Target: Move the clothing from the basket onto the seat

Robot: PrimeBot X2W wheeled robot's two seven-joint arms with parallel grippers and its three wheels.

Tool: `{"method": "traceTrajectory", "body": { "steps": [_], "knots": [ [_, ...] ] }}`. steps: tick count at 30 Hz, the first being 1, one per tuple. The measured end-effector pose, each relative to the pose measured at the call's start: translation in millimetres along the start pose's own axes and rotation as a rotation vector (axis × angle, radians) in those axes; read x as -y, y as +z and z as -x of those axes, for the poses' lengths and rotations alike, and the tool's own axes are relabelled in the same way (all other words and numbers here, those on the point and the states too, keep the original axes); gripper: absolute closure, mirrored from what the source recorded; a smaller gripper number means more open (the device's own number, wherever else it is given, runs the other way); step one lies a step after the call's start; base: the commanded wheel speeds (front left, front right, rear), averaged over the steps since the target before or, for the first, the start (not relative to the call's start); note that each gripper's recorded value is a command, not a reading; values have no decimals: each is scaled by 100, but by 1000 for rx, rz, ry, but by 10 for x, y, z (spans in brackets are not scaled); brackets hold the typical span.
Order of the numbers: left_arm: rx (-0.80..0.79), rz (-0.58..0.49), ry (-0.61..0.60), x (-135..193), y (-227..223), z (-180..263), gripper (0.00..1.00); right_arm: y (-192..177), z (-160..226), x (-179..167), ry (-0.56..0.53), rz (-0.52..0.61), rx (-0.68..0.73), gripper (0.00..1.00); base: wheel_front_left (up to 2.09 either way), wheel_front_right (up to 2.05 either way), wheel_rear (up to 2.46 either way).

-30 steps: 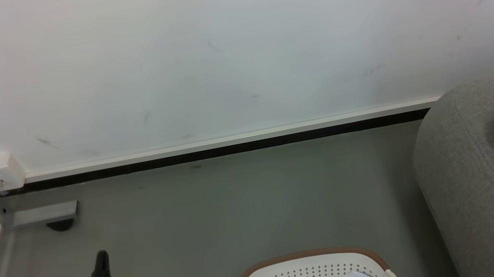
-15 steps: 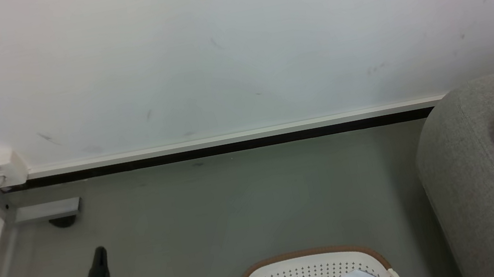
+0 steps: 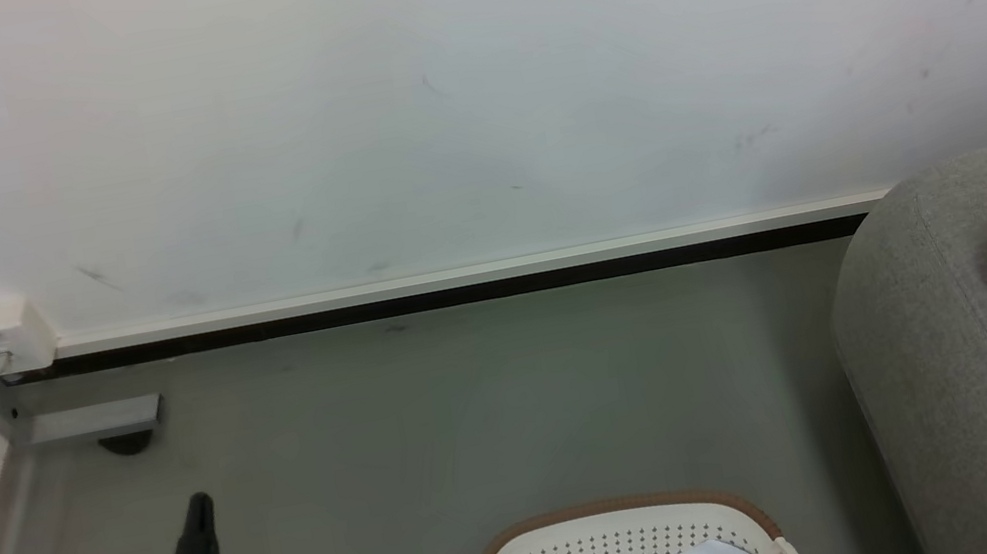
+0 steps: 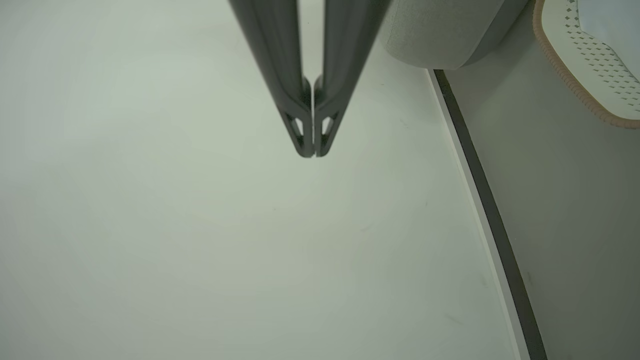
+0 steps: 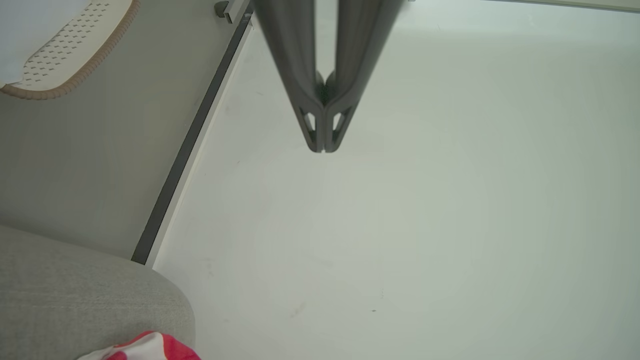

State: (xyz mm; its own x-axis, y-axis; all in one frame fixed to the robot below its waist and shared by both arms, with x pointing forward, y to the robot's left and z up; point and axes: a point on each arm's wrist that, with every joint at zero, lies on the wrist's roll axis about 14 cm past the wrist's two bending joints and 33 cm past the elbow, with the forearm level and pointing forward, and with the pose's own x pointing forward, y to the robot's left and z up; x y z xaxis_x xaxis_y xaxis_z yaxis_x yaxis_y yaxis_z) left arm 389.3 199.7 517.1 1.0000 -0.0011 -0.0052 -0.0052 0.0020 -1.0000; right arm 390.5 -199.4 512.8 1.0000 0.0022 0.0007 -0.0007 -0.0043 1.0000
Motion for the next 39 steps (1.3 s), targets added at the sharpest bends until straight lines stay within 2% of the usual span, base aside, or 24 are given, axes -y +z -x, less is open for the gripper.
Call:
{"method": "traceTrajectory", "body": {
  "steps": [39],
  "knots": [
    [0, 0, 0, 0, 0, -1, 100, 2, 3, -8, -1, -1, 0, 100, 0, 0, 0]
  ]
}}
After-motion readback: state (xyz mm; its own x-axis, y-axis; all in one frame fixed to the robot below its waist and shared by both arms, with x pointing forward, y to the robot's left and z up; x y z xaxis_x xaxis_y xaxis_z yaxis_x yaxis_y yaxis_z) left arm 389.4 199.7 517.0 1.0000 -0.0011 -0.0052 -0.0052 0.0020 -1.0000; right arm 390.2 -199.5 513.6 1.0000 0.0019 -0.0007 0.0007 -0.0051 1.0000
